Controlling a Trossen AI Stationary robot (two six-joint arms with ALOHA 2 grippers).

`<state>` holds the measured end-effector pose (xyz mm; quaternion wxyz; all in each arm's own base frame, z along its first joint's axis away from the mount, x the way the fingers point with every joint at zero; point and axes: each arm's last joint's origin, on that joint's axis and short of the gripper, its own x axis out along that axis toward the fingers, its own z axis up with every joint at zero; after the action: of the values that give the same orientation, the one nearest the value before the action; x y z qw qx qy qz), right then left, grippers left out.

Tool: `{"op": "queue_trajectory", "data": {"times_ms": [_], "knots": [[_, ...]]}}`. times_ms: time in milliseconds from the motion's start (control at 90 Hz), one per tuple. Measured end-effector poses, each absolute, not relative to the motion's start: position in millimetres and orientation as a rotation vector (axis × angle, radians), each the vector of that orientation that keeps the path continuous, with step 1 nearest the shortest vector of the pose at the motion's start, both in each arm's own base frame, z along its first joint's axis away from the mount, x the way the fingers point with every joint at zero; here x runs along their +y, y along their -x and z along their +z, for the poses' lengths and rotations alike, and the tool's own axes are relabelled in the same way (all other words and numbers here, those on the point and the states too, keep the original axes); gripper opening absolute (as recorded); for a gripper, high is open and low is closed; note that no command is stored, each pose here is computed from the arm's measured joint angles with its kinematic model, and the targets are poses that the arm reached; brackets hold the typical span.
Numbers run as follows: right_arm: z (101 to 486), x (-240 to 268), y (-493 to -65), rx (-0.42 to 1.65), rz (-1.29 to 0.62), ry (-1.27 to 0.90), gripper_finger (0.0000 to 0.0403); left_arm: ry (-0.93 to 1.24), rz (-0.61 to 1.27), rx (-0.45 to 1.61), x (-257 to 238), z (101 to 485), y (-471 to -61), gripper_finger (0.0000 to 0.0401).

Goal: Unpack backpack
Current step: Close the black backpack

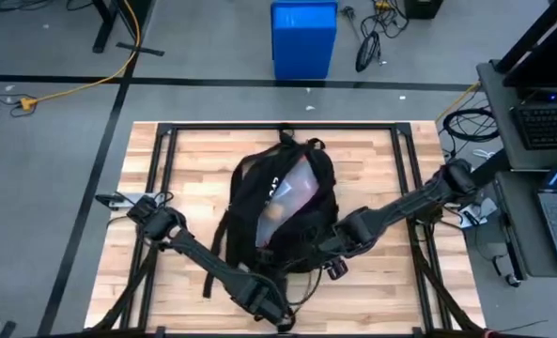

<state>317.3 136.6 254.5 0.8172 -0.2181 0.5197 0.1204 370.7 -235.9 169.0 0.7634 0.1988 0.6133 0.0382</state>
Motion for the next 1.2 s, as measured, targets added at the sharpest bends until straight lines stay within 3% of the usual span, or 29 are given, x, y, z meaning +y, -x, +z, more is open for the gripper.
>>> {"op": "queue_trajectory", "data": {"times_ms": [156,389,467,622,856,1200], "knots": [[254.0,137.6,-314.3,1.13,0.248,0.454,0.0222,-0.36,0.163,1.464,-244.0,172.6,-347.4,0.0002],[256.3,136.6,-313.2,1.124,0.253,0.478,0.0222,-0.335,0.223,1.495,-269.4,188.9,-321.2,0.0],[259.8,133.6,-313.8,1.091,0.148,0.524,0.0222,-0.329,0.238,1.493,-276.8,194.5,-313.7,0.0],[270.1,111.9,-315.5,1.072,0.035,0.557,0.0222,-0.339,0.247,1.488,-289.4,200.0,-299.8,0.0],[269.7,60.2,-334.2,1.09,-0.001,0.524,0.0222,-0.234,0.479,1.457,-285.5,200.0,-291.3,0.0],[265.3,11.4,-355.1,0.998,0.212,0.332,0.0222,-0.129,0.607,1.358,-285.2,200.7,-291.9,0.0]]}}
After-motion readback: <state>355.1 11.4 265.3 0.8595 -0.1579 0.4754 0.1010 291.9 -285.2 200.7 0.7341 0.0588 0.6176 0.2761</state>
